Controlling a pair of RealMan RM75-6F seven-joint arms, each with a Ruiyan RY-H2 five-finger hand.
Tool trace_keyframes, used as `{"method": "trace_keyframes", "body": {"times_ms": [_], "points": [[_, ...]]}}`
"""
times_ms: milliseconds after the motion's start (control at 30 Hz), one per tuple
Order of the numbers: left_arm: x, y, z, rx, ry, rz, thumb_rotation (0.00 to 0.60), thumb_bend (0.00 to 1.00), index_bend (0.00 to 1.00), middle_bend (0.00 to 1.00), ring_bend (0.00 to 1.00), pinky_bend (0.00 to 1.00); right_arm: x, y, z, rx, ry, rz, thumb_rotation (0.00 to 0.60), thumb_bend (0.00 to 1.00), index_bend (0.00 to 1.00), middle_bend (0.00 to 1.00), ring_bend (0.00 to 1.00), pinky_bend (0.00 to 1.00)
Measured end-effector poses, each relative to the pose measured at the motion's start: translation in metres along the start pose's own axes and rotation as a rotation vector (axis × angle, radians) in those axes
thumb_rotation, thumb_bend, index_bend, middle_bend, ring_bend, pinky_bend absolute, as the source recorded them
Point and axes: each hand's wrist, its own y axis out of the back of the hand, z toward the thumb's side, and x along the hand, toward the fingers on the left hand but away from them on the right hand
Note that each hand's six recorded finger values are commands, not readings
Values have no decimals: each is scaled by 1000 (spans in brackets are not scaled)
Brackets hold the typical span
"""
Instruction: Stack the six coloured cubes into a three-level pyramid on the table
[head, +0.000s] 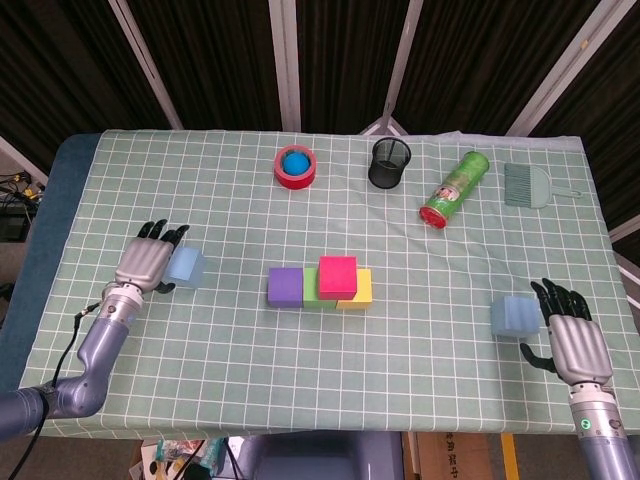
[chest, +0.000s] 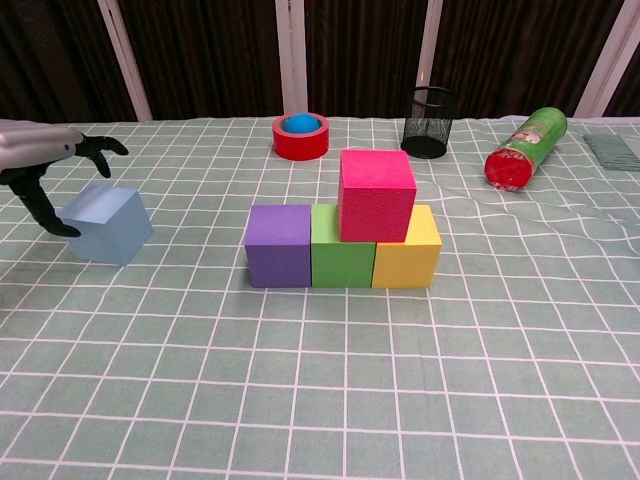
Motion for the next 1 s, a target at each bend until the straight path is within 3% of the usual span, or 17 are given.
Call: {"method": "trace_keyframes", "body": {"times_ms": [500, 700, 1000], "points": [[8, -2, 3, 29, -33, -19, 600, 243, 0, 203, 0, 66, 0, -2, -1, 2, -7, 7, 600, 305, 0, 0, 0, 0], [10, 0, 2, 37, -50, -28, 600, 306, 0, 176, 0, 66, 1, -3, 0, -1, -8, 12, 600, 306, 0, 0, 0, 0], [11, -3, 1, 51, -63, -41, 600, 312, 0, 172, 0, 66, 1, -5, 0, -4, -7, 21, 600, 306, 0, 0, 0, 0]]}}
